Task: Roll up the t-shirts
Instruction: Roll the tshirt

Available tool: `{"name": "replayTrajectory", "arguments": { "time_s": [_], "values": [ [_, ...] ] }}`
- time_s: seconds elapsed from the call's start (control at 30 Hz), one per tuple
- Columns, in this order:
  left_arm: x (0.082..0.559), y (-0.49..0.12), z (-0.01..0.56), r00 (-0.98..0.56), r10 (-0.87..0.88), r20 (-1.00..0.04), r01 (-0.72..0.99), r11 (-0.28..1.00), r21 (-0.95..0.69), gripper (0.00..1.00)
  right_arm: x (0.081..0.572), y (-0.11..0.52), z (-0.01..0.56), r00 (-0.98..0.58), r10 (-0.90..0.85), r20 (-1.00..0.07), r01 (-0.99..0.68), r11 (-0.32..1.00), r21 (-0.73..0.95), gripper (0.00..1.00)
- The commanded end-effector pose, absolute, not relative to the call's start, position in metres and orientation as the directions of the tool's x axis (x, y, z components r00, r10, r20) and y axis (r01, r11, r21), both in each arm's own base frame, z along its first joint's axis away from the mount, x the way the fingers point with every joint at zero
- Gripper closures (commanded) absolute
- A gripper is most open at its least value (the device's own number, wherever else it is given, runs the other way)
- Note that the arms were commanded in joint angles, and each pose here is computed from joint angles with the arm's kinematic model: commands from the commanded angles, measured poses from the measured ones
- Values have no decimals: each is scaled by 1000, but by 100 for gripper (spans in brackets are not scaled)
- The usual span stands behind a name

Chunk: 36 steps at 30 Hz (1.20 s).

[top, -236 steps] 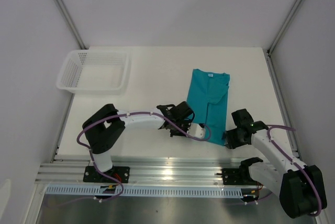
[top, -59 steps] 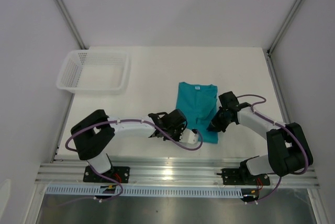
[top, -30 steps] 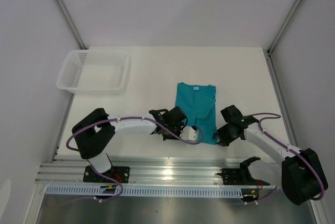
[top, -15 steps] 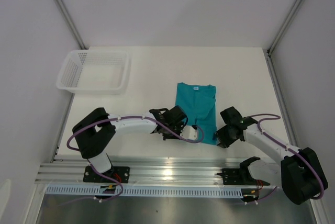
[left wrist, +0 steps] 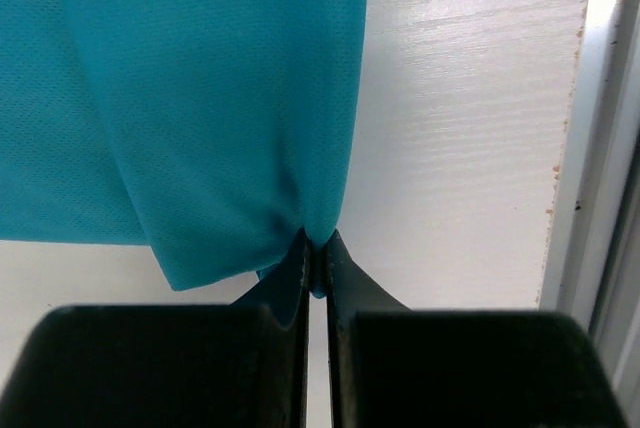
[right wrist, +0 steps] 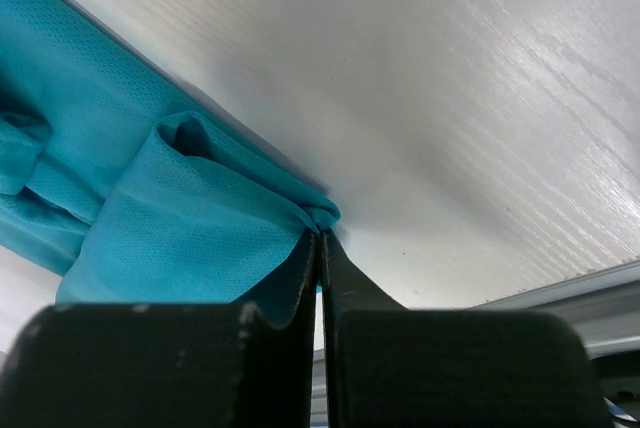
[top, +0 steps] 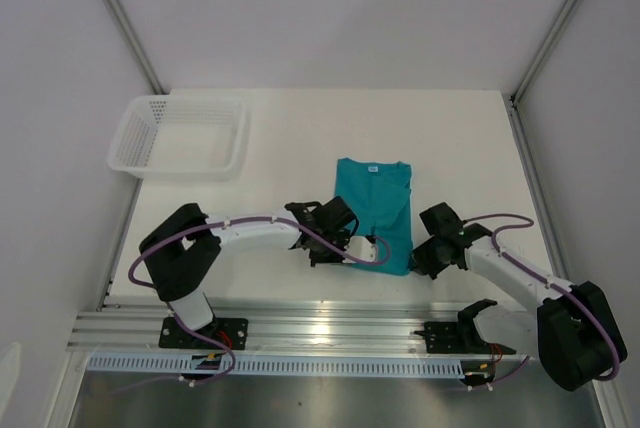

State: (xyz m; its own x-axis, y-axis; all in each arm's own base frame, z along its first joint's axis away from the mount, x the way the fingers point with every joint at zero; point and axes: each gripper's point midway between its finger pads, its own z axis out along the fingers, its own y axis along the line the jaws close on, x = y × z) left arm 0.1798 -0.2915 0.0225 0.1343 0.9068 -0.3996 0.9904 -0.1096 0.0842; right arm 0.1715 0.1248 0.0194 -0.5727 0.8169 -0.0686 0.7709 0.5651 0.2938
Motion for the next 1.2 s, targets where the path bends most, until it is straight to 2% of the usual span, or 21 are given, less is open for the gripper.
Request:
{"name": "replayTrajectory", "arguments": {
  "time_s": [0.0, 0.37, 0.57, 0.8, 0.93, 1.17],
  "values": [
    [174, -293, 41, 90, 902, -422, 996, -92, 15, 99, 166, 113, 26, -610, 783, -124, 746, 620, 244, 100],
    [140, -279, 63, 24, 914, -404, 985, -92, -149, 99, 133, 132, 47, -753, 655, 65, 648, 721, 243, 100],
    [113, -270, 81, -25, 922, -386, 959, -87, -270, 99, 101, 145, 60, -779, 585, 225, 626, 744, 233, 100],
    [96, -267, 100, -29, 920, -391, 921, -127, -369, 99, 101, 156, 72, -785, 534, 313, 612, 748, 257, 100],
    [104, -271, 101, -66, 908, -413, 907, -118, -404, 99, 120, 155, 71, -809, 494, 318, 577, 771, 269, 100],
    [142, -272, 102, -187, 892, -413, 893, -21, -450, 99, 171, 154, 78, -826, 490, 279, 562, 759, 329, 100]
  ]
}}
